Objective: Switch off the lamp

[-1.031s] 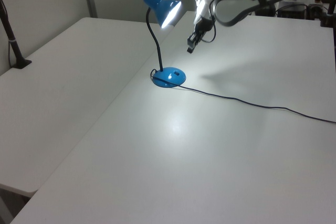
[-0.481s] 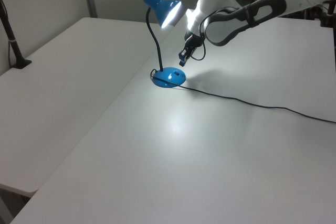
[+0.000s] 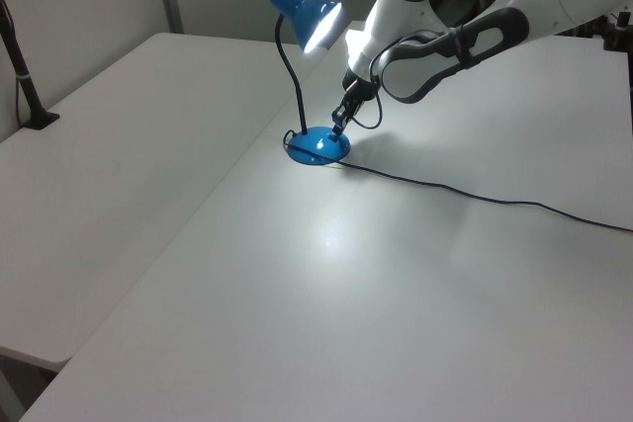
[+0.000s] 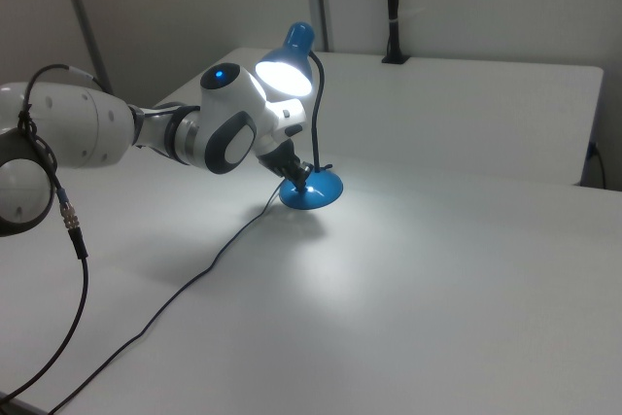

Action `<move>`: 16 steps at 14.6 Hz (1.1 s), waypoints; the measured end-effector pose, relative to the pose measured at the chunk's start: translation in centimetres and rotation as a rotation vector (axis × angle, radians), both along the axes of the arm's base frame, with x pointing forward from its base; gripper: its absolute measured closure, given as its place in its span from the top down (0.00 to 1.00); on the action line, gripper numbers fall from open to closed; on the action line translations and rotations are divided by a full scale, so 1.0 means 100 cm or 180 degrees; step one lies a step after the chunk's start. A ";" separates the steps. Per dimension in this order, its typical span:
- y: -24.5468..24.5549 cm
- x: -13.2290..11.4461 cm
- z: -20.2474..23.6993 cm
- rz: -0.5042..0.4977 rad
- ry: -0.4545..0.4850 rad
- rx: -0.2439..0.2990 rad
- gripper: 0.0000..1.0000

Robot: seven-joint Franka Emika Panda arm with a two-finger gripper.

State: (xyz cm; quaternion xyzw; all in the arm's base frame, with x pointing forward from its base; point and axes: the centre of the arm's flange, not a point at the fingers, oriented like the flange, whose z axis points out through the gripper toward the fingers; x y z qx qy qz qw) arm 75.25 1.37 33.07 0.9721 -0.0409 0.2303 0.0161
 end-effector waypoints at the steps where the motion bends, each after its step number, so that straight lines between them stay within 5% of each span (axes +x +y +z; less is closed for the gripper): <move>1: 0.002 0.001 -0.003 0.0009 -0.0006 -0.0002 0.01; 16: 0.014 -0.007 -0.008 0.0193 0.0061 -0.0182 0.01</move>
